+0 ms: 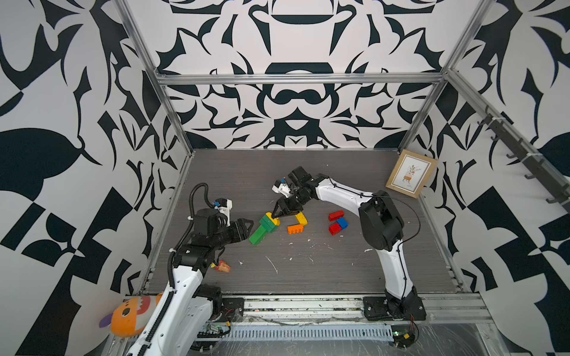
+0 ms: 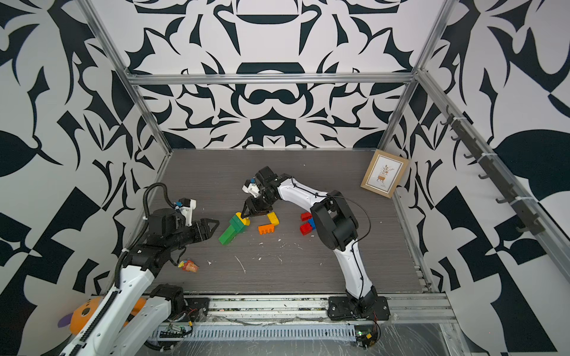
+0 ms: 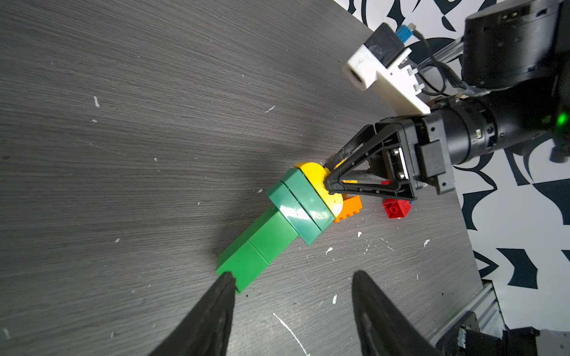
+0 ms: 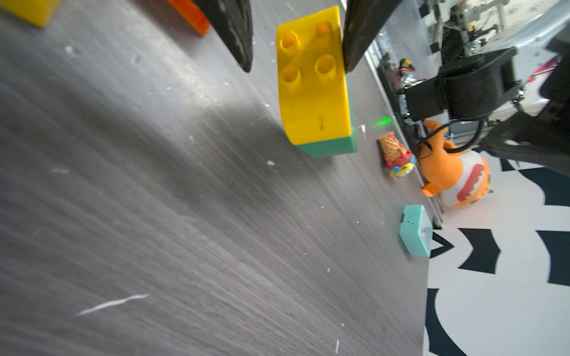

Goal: Assemble an ice cream with lego
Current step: Adjust the lego brick at the center of the board, then pick up the lego brick from the center of the board.

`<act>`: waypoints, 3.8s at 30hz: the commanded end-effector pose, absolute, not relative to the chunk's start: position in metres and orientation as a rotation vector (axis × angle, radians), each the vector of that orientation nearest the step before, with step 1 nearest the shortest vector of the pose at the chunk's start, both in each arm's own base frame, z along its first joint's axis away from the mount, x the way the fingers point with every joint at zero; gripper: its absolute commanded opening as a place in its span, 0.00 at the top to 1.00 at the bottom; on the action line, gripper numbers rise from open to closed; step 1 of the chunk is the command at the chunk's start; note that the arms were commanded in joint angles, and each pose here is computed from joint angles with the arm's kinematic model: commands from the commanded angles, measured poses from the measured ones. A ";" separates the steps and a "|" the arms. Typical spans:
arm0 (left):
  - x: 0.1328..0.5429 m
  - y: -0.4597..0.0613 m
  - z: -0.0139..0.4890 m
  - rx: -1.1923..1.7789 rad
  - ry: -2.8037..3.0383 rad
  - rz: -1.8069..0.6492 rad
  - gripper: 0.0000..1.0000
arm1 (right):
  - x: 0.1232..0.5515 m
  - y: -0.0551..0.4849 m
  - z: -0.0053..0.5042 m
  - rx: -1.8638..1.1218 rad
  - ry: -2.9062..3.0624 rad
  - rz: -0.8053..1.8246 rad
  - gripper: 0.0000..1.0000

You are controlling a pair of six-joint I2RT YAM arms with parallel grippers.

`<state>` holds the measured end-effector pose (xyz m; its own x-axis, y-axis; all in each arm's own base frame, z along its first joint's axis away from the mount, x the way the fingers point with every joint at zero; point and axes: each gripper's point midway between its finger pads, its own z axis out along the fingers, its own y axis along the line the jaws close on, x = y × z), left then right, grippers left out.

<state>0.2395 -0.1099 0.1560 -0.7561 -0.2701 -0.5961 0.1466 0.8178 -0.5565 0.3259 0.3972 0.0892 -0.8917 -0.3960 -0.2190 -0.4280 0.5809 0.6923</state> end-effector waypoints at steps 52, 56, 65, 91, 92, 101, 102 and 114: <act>0.260 -0.177 0.144 0.121 2.338 -0.884 0.36 | 0.326 0.130 0.054 -0.233 2.823 0.110 0.53; 0.261 -0.176 0.143 0.127 2.337 -0.876 0.36 | 0.325 0.125 0.056 -0.189 2.817 0.138 0.58; 0.262 -0.176 0.136 0.121 2.352 -0.866 0.36 | 0.320 0.101 0.063 -0.124 2.826 0.072 0.56; 0.262 -0.174 0.132 0.116 2.359 -0.849 0.36 | 0.325 0.117 0.064 -0.338 2.825 0.158 0.43; 0.262 -0.174 0.132 0.117 2.361 -0.847 0.36 | 0.325 0.117 0.062 -0.340 2.832 0.141 0.44; 0.262 -0.172 0.133 0.122 2.361 -0.833 0.36 | 0.322 0.119 0.044 -0.358 2.882 0.099 0.60; 0.262 -0.171 0.133 0.122 2.363 -0.829 0.36 | 0.322 0.120 0.044 -0.358 2.881 0.100 0.63; 0.253 -0.173 0.142 0.148 2.333 -0.869 0.36 | 0.298 0.157 0.137 -0.345 2.393 0.323 0.87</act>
<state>0.2596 -0.1723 0.1372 -0.7957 -0.1251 -0.5926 0.2847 0.7864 -0.5482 0.2983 0.1327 0.1062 -0.8358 -0.1951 -0.5132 -0.2784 0.9562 0.0900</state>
